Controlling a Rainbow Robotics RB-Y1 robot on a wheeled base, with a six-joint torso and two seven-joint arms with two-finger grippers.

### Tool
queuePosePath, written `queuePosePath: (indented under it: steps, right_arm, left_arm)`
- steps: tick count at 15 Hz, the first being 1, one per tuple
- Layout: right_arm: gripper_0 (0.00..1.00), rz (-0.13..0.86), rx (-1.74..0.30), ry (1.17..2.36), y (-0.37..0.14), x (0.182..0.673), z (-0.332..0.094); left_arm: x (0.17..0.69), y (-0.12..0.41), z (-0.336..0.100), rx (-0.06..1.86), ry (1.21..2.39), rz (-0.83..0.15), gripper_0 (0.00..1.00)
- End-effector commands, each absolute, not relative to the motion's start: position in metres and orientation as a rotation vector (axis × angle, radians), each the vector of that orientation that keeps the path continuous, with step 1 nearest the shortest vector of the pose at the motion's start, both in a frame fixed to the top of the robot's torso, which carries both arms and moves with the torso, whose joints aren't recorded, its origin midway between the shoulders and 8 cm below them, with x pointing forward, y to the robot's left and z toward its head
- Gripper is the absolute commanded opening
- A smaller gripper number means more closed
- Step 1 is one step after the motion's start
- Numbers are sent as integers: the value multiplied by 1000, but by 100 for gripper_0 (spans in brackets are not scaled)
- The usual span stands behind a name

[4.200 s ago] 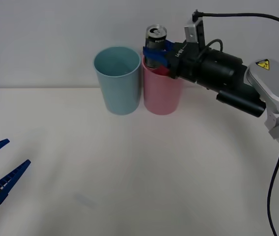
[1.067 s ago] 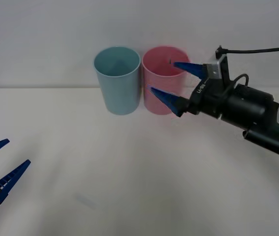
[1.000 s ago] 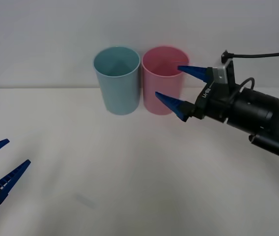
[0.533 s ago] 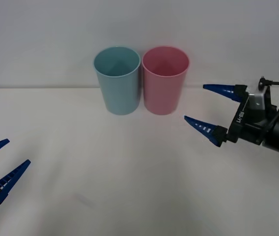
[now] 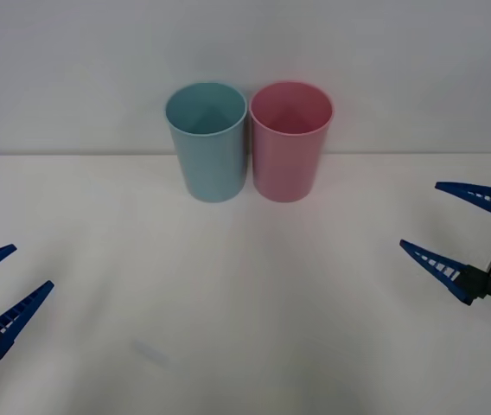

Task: Grasp the object on the table and drop it into the matching bin: aluminum can to the light blue bin, PET bottle to the pink bin.

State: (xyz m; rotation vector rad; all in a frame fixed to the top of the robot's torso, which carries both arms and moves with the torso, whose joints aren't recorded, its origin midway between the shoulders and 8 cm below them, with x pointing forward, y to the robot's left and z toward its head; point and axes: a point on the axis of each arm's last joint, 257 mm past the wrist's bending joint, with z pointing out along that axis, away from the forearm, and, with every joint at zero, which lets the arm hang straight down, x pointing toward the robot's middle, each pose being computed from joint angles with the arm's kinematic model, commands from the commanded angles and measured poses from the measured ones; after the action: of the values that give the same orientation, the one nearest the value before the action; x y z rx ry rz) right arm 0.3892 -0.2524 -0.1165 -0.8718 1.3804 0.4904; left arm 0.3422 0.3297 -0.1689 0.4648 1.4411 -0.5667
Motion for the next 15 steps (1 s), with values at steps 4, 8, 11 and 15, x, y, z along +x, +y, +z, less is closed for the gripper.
queuePosePath:
  steps: [4,8,11,15]
  right_arm:
    - [100,598,-751,1498,-284,352,-135]
    - [100,588,-694,1541,-299,337,-149]
    - [100,583,-678,1548,-303,333,-152]
    - [100,590,-652,1537,-302,332,-153]
  left_arm:
    - [342,330,-169,465,1441,-567,100]
    - [342,330,-169,465,1441,-567,100]
    - [342,330,-169,465,1441,-567,100]
    - [342,330,-169,465,1441,-567,100]
